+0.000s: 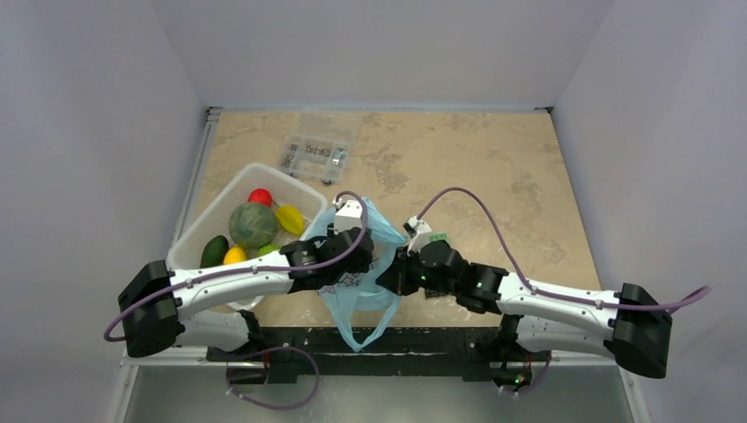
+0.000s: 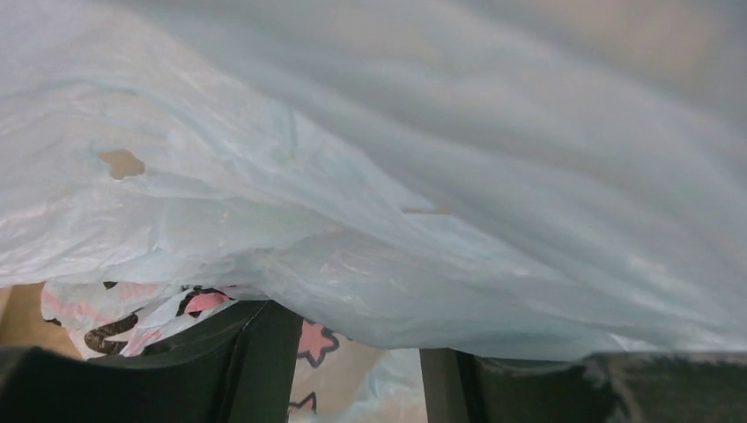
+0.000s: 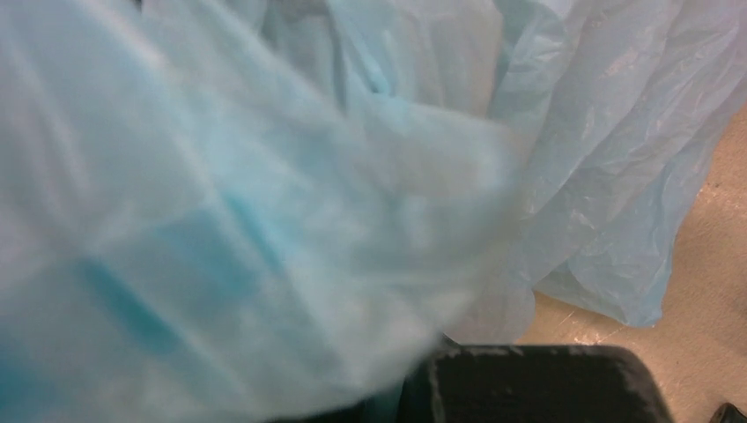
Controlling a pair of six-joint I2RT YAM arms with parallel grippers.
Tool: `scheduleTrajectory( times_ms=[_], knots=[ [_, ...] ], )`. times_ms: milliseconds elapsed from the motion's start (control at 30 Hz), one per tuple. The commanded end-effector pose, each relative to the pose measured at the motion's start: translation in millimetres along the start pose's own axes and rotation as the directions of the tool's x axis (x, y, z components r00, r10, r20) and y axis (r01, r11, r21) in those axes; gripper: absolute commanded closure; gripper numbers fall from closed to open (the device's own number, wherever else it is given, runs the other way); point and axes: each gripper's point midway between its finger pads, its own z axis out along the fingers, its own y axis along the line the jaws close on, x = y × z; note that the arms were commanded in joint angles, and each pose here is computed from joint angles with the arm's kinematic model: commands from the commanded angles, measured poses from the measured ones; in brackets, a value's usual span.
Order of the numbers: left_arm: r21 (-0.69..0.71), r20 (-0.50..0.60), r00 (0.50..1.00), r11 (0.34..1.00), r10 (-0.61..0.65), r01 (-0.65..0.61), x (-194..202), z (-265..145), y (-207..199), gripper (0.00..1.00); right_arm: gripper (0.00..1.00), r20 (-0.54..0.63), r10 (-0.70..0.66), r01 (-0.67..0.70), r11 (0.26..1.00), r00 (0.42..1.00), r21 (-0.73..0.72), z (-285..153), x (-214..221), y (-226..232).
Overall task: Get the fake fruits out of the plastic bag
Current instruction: Take out the fake fruit from the plastic bag.
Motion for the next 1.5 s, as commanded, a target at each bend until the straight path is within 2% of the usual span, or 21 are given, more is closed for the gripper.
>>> scheduleTrajectory(
  times_ms=[0, 67, 233, 300, 400, 467, 567, 700, 833, 1200, 1467],
  knots=[
    [-0.088, 0.091, 0.996, 0.996, 0.016, -0.008, -34.3, 16.4, 0.7, 0.5, 1.0, 0.008, 0.013, -0.013, 0.999, 1.0, -0.038, -1.0, 0.3, 6.5],
    [-0.118, 0.065, 0.998, 0.993, 0.013, -0.005, -33.3, 28.0, 6.2, 0.45, 1.0, 0.005, 0.014, -0.014, 0.999, 1.0, -0.038, -1.4, 2.3, 5.2],
    [-0.153, -0.007, 0.999, 0.988, 0.035, -0.035, -25.5, 67.2, 13.0, 0.18, 1.0, 0.003, 0.012, -0.012, 0.999, 1.0, -0.041, -2.6, 5.4, 2.5],
    [-0.173, -0.054, 0.997, 0.982, 0.062, -0.07, -22.7, 82.4, 14.2, 0.16, 1.0, -0.002, 0.012, -0.012, 0.999, 1.0, -0.038, -2.1, 7.0, 1.3],
    [-0.187, -0.117, 0.99, 0.977, 0.08, -0.101, -13.1, 102.4, 12.8, 0.19, 1.0, 0.001, 0.012, -0.012, 0.999, 1.0, -0.032, -2.0, 6.6, -0.3],
    [-0.189, -0.14, 0.986, 0.976, 0.085, -0.11, -5.5, 111.3, 12.4, 0.25, 1.0, 0.001, 0.01, -0.01, 0.999, 1.0, -0.031, -3.0, 6.2, -0.1],
    [-0.179, -0.179, 0.98, 0.977, 0.084, -0.116, 5.8, 118.1, 12.3, 0.44, 1.0, 0.005, 0.011, -0.011, 1.0, 1.0, -0.025, -5.0, 6.1, -1.6],
    [-0.16, -0.218, 0.971, 0.978, 0.095, -0.132, 11.8, 114.4, 11.0, 0.57, 1.0, 0.008, 0.01, -0.01, 1.0, 1.0, 0.0, -5.8, 6.7, -7.7],
    [-0.116, -0.231, 0.965, 0.981, 0.128, -0.158, 6.7, 101.4, 7.5, 0.74, 1.0, 0.005, 0.004, -0.004, 1.0, 1.0, 0.016, -4.2, 7.8, -10.8],
    [0.162, -0.109, 0.99, 0.984, 0.093, -0.074, -41.9, 17.7, -25.1, 0.75, 1.0, -0.019, -0.024, 0.025, 0.996, 1.0, 0.088, 10.1, 14.1, -26.4],
    [0.31, -0.133, 0.99, 0.951, 0.038, 0.005, -35.3, -35.4, -29.1, 0.76, 1.0, 0.078, 0.0, -0.011, 0.991, 0.997, 0.134, 4.4, -12.4, -22.9]
  ],
)
